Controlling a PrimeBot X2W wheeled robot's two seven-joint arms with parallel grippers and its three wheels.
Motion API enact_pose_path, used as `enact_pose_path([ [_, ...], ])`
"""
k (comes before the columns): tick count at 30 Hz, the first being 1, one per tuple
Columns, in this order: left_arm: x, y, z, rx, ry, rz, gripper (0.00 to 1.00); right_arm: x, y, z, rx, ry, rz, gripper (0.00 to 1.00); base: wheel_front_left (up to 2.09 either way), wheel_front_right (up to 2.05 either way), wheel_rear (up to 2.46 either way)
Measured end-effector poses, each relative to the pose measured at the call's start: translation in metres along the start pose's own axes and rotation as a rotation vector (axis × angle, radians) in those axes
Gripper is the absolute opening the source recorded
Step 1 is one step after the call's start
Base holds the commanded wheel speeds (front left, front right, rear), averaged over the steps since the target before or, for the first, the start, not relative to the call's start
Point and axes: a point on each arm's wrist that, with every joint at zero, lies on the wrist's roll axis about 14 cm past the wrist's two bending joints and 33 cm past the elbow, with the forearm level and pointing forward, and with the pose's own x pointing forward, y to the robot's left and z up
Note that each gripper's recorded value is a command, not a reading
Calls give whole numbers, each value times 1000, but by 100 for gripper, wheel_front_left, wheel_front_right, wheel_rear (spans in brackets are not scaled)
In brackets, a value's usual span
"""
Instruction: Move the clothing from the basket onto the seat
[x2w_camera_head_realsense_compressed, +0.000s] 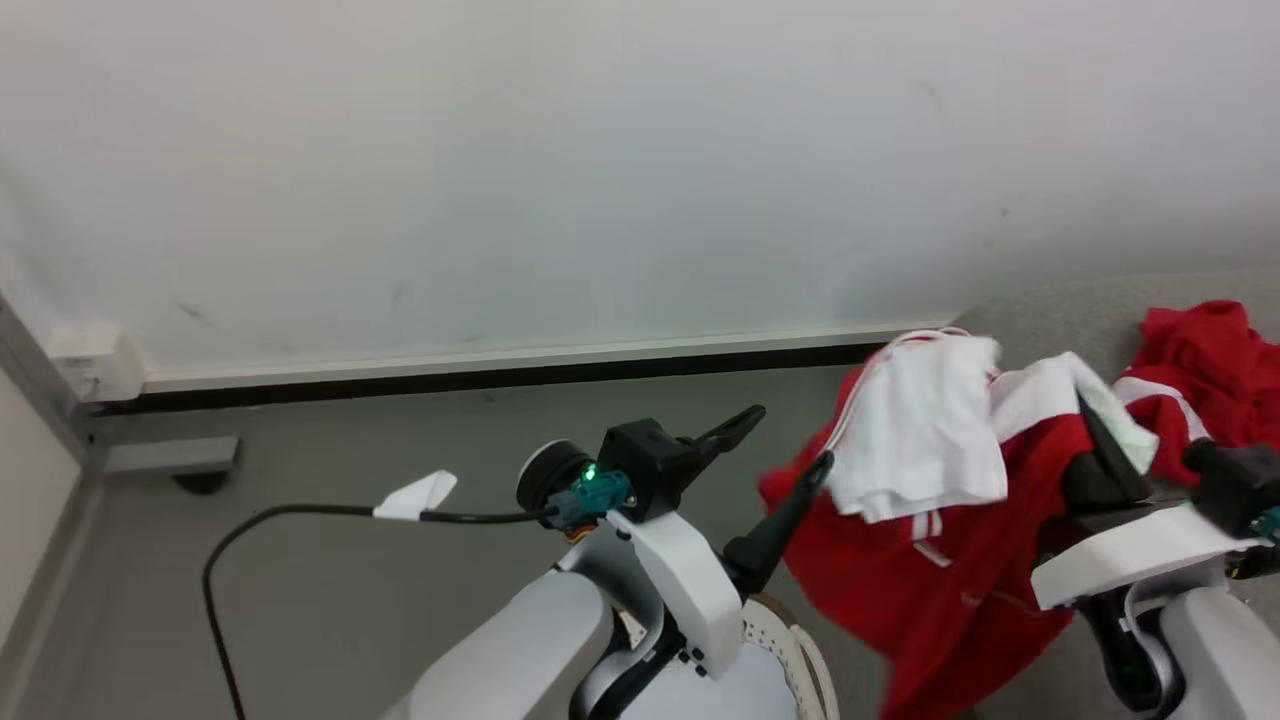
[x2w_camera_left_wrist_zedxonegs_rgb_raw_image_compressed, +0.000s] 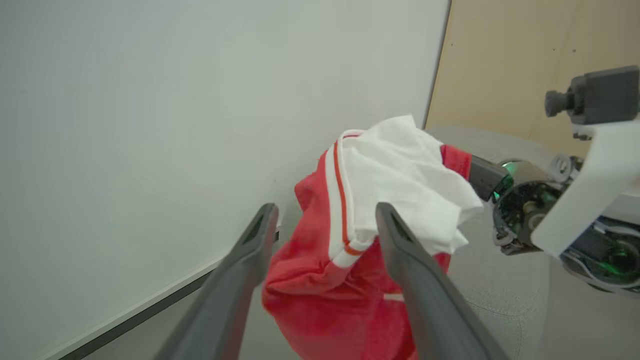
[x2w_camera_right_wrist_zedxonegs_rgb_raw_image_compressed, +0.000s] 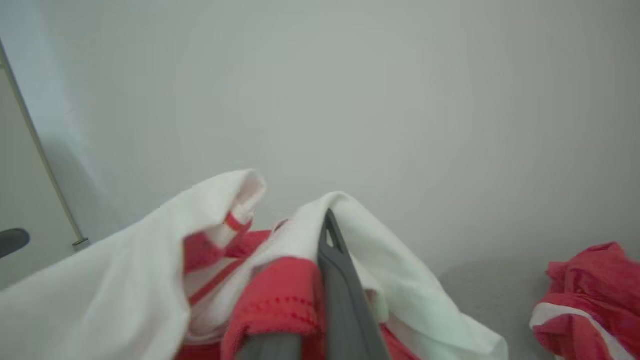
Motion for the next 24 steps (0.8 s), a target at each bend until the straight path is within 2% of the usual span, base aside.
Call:
enact_pose_path([
  [6, 15, -33, -6, -25, -18, -109, 100, -28, -59, 54, -66, -123, -137, 0, 0, 0, 0],
  [10, 26, -61, -5, -48, -59, -198, 100, -60, -92, 81, -103, -184, -235, 0, 0, 0, 0],
  [19, 46, -112, -27, -94, -43, -348, 100, -136, -139, 98, -105, -221, -433, 0, 0, 0, 0],
  [24, 53, -123, -36, -121, -34, -386, 100, -152, -149, 93, -113, -195, -483, 0, 0, 0, 0],
])
